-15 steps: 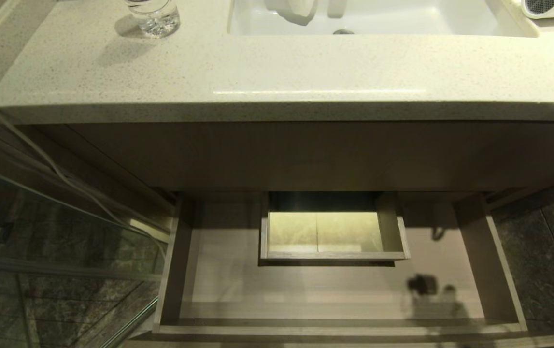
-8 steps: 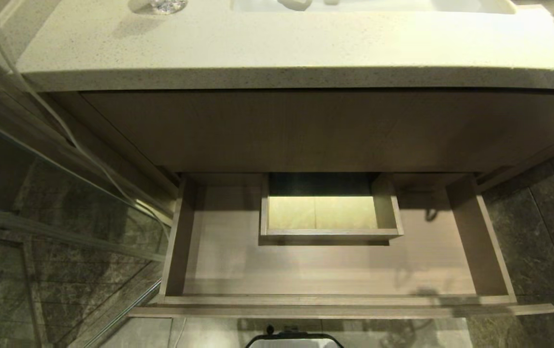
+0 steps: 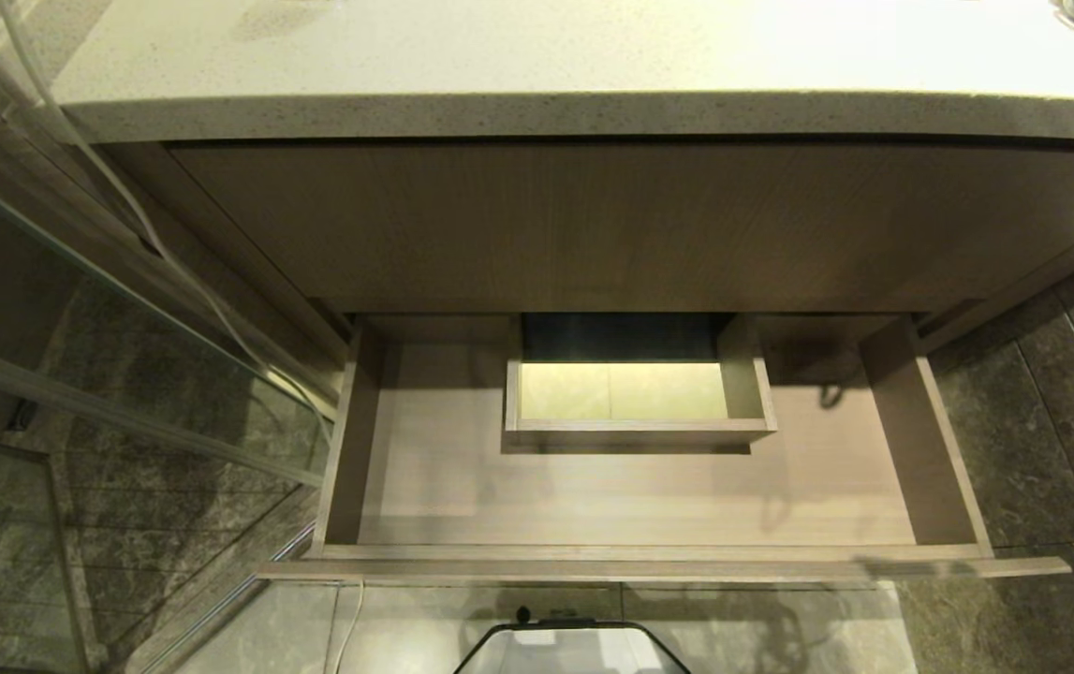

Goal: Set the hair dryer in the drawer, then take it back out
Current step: Close the drawer

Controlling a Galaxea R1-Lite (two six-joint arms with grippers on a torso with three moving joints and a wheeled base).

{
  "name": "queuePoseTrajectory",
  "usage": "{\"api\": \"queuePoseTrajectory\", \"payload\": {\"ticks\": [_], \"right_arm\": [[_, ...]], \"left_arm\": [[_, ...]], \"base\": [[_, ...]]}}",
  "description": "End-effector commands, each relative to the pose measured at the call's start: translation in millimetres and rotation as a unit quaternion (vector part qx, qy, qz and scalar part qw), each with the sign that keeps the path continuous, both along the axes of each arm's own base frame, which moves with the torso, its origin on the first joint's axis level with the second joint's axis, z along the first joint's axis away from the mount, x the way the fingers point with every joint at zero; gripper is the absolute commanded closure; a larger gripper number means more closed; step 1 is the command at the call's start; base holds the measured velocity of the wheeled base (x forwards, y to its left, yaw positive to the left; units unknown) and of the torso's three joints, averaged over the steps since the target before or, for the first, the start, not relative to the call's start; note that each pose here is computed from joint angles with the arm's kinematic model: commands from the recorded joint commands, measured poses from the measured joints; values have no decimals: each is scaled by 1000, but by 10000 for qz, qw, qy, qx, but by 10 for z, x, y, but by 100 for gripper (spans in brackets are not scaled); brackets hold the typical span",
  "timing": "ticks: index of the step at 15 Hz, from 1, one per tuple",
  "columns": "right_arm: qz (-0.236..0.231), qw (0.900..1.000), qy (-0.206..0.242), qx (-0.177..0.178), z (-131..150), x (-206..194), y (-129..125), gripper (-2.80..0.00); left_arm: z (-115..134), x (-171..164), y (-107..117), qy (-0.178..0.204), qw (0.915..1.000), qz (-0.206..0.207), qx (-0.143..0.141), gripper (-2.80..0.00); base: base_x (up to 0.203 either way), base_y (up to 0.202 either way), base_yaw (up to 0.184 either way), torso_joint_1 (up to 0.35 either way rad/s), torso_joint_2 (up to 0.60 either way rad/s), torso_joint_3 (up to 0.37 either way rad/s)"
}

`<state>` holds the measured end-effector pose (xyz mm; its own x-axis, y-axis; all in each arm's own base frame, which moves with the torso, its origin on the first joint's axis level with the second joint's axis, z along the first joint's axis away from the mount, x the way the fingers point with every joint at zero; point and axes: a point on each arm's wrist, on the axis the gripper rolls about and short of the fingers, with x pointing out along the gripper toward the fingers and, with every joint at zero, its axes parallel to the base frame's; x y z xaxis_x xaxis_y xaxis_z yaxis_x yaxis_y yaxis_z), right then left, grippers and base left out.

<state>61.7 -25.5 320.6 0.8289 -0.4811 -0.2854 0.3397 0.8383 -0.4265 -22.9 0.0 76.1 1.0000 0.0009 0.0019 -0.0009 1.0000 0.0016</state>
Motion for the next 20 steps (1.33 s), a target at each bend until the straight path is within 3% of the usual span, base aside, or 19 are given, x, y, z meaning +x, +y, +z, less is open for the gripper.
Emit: {"api": "queuePoseTrajectory", "payload": {"ticks": [1,17,20], "right_arm": [[-1,10000,3,-10,7,2,-2,0],[6,10000,-26,-17,-12,-43,14,0],[9,10000,30,0,-44,-32,10,0]], "left_arm": [[-2,0,0,2,10000,-3,0,0],[-2,0,0,2,10000,-4,0,0],[-2,0,0,2,10000,-3,0,0]], "base": [[0,0,0,-222,373,157],[0,0,0,-295,478,183],[0,0,0,-101,367,279]]}}
